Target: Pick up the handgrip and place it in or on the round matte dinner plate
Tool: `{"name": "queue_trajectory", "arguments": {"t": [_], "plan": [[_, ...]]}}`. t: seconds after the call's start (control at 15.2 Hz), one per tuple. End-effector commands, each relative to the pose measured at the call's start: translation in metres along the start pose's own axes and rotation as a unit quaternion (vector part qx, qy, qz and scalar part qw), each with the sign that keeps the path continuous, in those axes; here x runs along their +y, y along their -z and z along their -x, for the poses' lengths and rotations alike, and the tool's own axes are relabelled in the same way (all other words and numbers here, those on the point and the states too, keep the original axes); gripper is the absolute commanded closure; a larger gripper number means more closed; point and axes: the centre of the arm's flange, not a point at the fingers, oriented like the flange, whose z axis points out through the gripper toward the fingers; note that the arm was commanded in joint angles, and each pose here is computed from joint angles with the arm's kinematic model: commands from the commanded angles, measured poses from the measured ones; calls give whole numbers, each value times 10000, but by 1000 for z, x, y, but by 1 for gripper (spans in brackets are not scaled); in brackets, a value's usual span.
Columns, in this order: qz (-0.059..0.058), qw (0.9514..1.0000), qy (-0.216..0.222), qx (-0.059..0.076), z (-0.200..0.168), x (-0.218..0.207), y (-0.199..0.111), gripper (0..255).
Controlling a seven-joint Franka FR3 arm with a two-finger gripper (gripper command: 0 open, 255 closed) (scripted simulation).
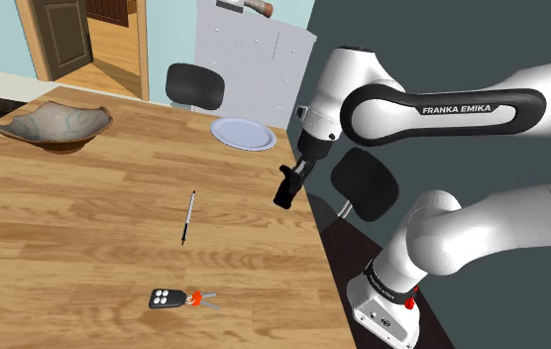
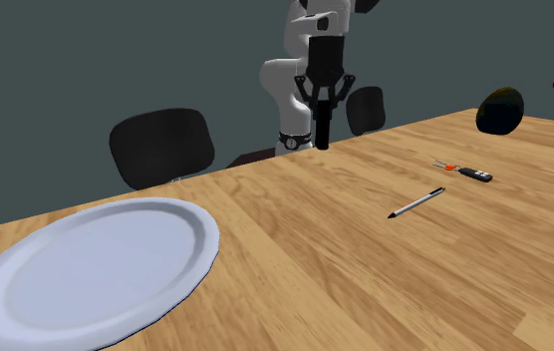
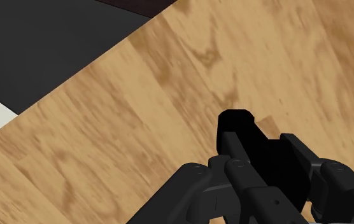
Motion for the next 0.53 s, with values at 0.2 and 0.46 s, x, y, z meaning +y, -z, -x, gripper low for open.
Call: {"name": "queue_trajectory", "arguments": {"t": [0.2, 0.46], "plan": [[0, 10000, 0, -2, -1, -1, 27, 255], [0, 10000, 0, -2, -20, 17, 36, 255]]}}
